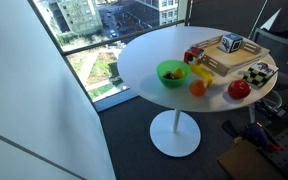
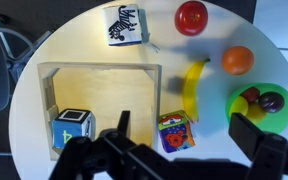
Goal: Pick up the block at the bottom right of the wooden crate and then put it on the table
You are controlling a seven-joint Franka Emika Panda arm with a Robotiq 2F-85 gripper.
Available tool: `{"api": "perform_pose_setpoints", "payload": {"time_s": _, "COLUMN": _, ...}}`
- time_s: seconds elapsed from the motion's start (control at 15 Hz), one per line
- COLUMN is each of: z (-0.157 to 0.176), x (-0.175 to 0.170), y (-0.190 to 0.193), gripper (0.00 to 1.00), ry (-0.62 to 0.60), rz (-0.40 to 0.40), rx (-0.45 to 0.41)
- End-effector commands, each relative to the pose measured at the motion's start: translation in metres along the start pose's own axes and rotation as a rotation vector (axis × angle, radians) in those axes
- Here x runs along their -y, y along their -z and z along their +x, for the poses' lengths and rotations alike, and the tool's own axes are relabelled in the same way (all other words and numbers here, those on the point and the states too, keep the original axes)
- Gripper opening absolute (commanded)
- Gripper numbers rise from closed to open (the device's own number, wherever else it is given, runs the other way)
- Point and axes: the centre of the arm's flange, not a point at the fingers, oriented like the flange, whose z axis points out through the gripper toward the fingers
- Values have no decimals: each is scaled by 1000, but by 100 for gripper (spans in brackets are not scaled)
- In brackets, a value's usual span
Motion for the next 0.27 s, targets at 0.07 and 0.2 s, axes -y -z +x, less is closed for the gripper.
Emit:
{"api": "perform_pose_setpoints", "payload": {"time_s": 0.07, "z": 0, "x": 0, "y": -1, "gripper": 100, "ry": 0, "rz": 0, "rx": 0}}
{"api": "perform_pose_setpoints", "payload": {"time_s": 0.2, "z": 0, "x": 0, "y": -1, "gripper": 100, "ry": 0, "rz": 0, "rx": 1}}
